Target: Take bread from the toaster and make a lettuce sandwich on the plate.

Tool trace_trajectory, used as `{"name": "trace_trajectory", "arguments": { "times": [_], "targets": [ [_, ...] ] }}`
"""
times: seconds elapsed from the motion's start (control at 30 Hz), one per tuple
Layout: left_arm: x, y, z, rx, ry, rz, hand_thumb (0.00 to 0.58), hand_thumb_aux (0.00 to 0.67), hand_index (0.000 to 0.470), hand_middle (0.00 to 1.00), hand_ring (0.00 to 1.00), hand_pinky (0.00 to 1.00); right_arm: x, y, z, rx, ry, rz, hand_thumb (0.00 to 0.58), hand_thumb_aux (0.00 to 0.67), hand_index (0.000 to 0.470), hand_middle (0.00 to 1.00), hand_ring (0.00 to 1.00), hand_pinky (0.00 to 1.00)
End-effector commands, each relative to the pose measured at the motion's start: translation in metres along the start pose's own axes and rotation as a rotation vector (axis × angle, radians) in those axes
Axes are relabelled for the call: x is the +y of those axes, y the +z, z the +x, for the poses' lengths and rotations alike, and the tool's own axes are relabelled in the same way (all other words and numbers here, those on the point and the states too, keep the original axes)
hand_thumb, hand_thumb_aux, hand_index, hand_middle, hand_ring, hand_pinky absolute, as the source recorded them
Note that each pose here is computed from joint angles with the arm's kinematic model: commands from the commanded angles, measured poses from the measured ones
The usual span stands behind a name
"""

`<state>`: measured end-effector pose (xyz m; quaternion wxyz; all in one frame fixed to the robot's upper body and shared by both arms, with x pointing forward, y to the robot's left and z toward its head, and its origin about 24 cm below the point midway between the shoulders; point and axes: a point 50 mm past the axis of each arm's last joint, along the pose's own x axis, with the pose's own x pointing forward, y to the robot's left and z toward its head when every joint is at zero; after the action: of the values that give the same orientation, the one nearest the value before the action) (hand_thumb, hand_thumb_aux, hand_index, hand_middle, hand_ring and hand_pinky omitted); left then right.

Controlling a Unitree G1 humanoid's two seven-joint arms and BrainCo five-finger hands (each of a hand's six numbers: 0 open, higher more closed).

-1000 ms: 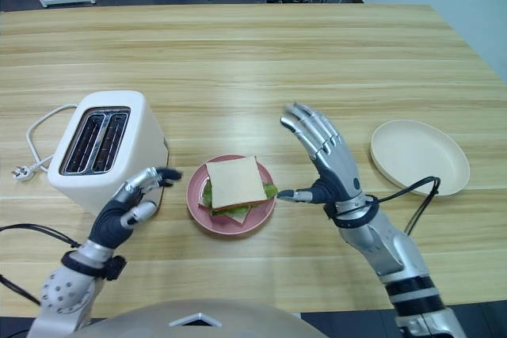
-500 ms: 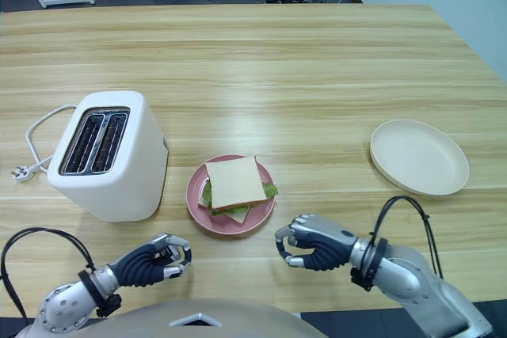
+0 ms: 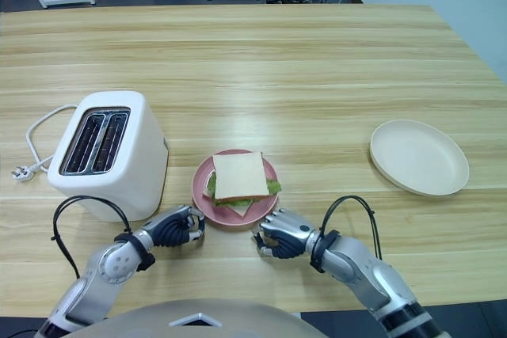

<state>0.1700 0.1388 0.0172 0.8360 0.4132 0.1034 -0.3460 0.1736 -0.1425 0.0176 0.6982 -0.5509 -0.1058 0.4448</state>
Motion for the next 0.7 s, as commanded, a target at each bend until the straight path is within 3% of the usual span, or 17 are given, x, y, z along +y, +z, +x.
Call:
{"name": "trace_trajectory", "arguments": {
  "times": [0.03, 0.1, 0.13, 0.17, 0.2, 0.23, 0.27, 0.3, 0.33, 0.37, 0.43, 0.47, 0.5, 0.6, 0.7],
  "targets": [
    [-0.026, -0.025, 0.019, 0.158, -0.1, -0.036, 0.58, 0.67, 0.47, 1.0, 1.0, 1.0, -0.006, -0.023, 0.027, 0.065, -0.041, -0.103, 0.58, 0.67, 0.47, 1.0, 1.0, 1.0],
    [-0.022, -0.025, 0.03, 0.168, -0.077, -0.017, 0.58, 0.67, 0.47, 1.0, 1.0, 1.0, -0.014, -0.035, 0.041, 0.082, -0.08, -0.154, 0.58, 0.67, 0.47, 1.0, 1.0, 1.0],
    [-0.02, -0.025, 0.036, 0.173, -0.058, -0.005, 0.573, 0.596, 0.418, 1.0, 1.0, 1.0, -0.019, -0.04, 0.046, 0.093, -0.1, -0.175, 0.58, 0.67, 0.47, 1.0, 1.0, 1.0],
    [-0.016, -0.024, 0.041, 0.173, -0.036, -0.001, 0.521, 0.457, 0.321, 1.0, 1.0, 1.0, -0.022, -0.045, 0.051, 0.102, -0.118, -0.188, 0.58, 0.67, 0.47, 1.0, 1.0, 1.0],
    [-0.014, -0.023, 0.045, 0.174, -0.019, 0.005, 0.484, 0.397, 0.278, 1.0, 1.0, 1.0, -0.025, -0.049, 0.054, 0.111, -0.133, -0.201, 0.58, 0.67, 0.47, 1.0, 1.0, 1.0],
    [-0.01, -0.023, 0.049, 0.172, 0.007, 0.007, 0.458, 0.363, 0.254, 0.83, 0.83, 0.83, -0.027, -0.052, 0.057, 0.116, -0.146, -0.213, 0.58, 0.67, 0.47, 1.0, 1.0, 1.0],
    [-0.006, -0.022, 0.053, 0.176, 0.048, 0.01, 0.34, 0.239, 0.168, 0.43, 0.43, 0.43, -0.029, -0.055, 0.059, 0.12, -0.159, -0.224, 0.58, 0.67, 0.47, 1.0, 1.0, 1.0],
    [-0.001, -0.022, 0.056, 0.178, 0.083, 0.014, 0.23, 0.15, 0.105, 0.2, 0.2, 0.2, -0.031, -0.058, 0.061, 0.122, -0.17, -0.238, 0.58, 0.67, 0.47, 1.0, 1.0, 1.0],
    [0.003, -0.02, 0.058, 0.17, 0.117, 0.003, 0.0, 0.0, 0.0, 0.0, 0.0, 0.0, -0.032, -0.059, 0.062, 0.121, -0.182, -0.253, 0.58, 0.67, 0.47, 0.99, 0.99, 0.99],
    [0.007, -0.016, 0.058, 0.152, 0.144, -0.021, 0.0, 0.0, 0.0, 0.0, 0.0, 0.0, -0.033, -0.059, 0.06, 0.117, -0.193, -0.269, 0.552, 0.523, 0.367, 0.0, 0.0, 0.0],
    [0.013, -0.007, 0.052, 0.094, 0.189, -0.07, 0.0, 0.0, 0.0, 0.0, 0.0, 0.0, -0.036, -0.054, 0.048, 0.101, -0.223, -0.257, 0.438, 0.339, 0.238, 0.0, 0.0, 0.0],
    [0.016, -0.002, 0.046, 0.054, 0.209, -0.091, 0.0, 0.0, 0.0, 0.0, 0.0, 0.0, -0.038, -0.051, 0.038, 0.095, -0.245, -0.23, 0.148, 0.092, 0.065, 0.0, 0.0, 0.0],
    [0.018, 0.003, 0.039, 0.02, 0.226, -0.101, 0.0, 0.0, 0.0, 0.0, 0.0, 0.0, -0.04, -0.047, 0.027, 0.091, -0.259, -0.204, 0.0, 0.0, 0.0, 0.0, 0.0, 0.0],
    [0.023, 0.019, 0.015, -0.106, 0.286, -0.123, 0.0, 0.0, 0.0, 0.0, 0.0, 0.0, -0.058, -0.031, -0.004, 0.039, -0.402, -0.092, 0.0, 0.0, 0.0, 0.0, 0.0, 0.0],
    [0.023, 0.053, -0.008, -0.422, 0.31, -0.301, 0.0, 0.0, 0.0, 0.0, 0.0, 0.0, -0.078, -0.016, -0.032, 0.023, -0.652, 0.096, 0.0, 0.0, 0.0, 0.0, 0.0, 0.0]
  ]
}}
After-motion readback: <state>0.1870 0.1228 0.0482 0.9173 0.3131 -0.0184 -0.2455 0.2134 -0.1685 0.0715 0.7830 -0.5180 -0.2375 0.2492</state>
